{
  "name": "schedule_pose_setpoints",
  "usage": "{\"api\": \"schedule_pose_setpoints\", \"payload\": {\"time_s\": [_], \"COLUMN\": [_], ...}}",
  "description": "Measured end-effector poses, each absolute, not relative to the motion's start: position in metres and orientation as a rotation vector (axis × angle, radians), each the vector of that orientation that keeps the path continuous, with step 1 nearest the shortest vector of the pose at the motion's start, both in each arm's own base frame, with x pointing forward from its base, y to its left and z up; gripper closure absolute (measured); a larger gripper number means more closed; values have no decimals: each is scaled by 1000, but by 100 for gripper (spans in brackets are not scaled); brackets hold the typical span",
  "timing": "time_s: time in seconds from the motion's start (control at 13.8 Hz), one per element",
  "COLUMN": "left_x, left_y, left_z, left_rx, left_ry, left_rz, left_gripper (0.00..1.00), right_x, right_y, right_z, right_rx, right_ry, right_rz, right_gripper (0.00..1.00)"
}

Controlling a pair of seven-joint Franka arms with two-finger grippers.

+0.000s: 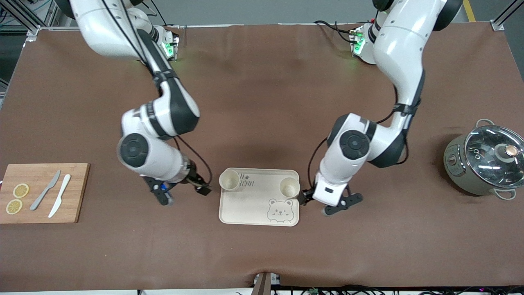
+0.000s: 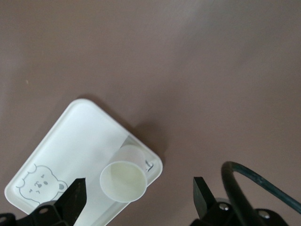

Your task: Place white IKEA cup upright on tray with both arms

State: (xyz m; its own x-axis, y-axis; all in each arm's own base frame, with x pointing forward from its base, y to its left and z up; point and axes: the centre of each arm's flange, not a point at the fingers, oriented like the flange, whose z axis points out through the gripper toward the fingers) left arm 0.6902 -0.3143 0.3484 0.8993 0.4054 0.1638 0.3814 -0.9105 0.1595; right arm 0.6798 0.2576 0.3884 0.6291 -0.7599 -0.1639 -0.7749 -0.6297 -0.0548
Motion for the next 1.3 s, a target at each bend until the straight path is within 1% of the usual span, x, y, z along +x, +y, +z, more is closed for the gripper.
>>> {"api": "schedule_pose_setpoints", "payload": {"time_s": [0.14,0.29,0.43,0.58,0.72,0.87,1.09,1.3], "left_x": [692,688,680,670,659,644,618,603], "left_y": [-280,-241,-197,-148,-100,-60,-11,21], "left_z": [397,448,493,531,562,590,620,636], "left_rx": [2984,3031,3070,3083,3087,3107,3134,3157], "left_ry": [614,581,564,635,720,713,715,626], "left_rz": [290,268,240,214,181,156,78,70], "left_gripper": [0,0,0,0,0,0,0,0], "right_x": [684,678,675,674,672,668,658,637], "right_y": [218,190,158,111,60,20,-16,-43], "right_z": [421,446,467,482,493,501,514,534], "right_rx": [-2734,-2778,-2822,-2879,-2942,-2983,-3006,-3033], "right_ry": [1252,1176,1093,987,848,710,571,304], "right_rz": [191,224,229,217,181,153,124,102], "right_gripper": [0,0,0,0,0,0,0,0]}}
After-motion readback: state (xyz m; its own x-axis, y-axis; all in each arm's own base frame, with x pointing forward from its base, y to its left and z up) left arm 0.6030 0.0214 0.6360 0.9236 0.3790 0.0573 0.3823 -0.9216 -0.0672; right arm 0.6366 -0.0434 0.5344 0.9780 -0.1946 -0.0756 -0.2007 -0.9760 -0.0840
